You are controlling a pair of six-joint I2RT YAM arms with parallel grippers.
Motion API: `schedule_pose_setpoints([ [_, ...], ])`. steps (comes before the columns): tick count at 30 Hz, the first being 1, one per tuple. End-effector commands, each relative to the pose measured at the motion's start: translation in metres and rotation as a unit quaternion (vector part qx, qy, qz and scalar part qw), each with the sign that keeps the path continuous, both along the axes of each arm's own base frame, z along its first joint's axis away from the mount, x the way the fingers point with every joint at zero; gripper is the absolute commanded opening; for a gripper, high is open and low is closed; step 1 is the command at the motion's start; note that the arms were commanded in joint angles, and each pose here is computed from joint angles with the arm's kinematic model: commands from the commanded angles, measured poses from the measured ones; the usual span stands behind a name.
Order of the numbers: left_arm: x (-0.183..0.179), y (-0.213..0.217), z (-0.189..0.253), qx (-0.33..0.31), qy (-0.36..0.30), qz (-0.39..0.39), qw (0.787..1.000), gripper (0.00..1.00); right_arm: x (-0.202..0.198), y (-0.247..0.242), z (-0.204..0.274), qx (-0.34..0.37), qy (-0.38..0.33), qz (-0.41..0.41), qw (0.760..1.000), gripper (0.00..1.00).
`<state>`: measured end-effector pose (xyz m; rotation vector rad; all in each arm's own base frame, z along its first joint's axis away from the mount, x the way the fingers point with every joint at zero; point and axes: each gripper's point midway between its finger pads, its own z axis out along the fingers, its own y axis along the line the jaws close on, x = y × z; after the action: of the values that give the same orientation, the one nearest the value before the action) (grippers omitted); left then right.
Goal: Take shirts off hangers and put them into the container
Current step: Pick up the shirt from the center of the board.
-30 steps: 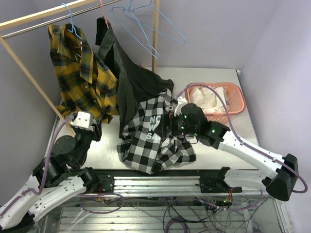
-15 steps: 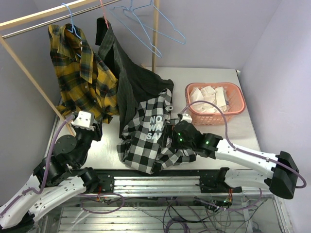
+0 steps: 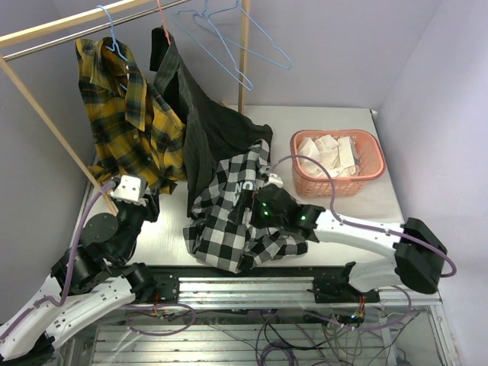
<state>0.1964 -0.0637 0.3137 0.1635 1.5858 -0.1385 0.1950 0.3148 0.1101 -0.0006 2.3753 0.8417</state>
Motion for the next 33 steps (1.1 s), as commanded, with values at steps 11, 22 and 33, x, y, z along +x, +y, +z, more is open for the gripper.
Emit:
schedule_pose_setpoints([
  [11, -0.003, 0.002, 0.001, -0.014, -0.007, -0.001, 1.0, 0.46, 0.046, 0.052, -0.052, -0.037, 0.021, -0.046, 0.998, 1.0],
  [22, -0.003, -0.002, 0.001, -0.013, -0.011, -0.011, 1.0, 0.46, 0.067, 0.028, -0.053, -0.071, -0.028, -0.05, 0.996, 0.0],
  [33, -0.002, -0.003, 0.0, -0.013, -0.006, -0.012, 1.0, 0.46, 0.133, -0.086, 0.15, -0.077, -0.233, -0.133, 0.96, 0.0],
])
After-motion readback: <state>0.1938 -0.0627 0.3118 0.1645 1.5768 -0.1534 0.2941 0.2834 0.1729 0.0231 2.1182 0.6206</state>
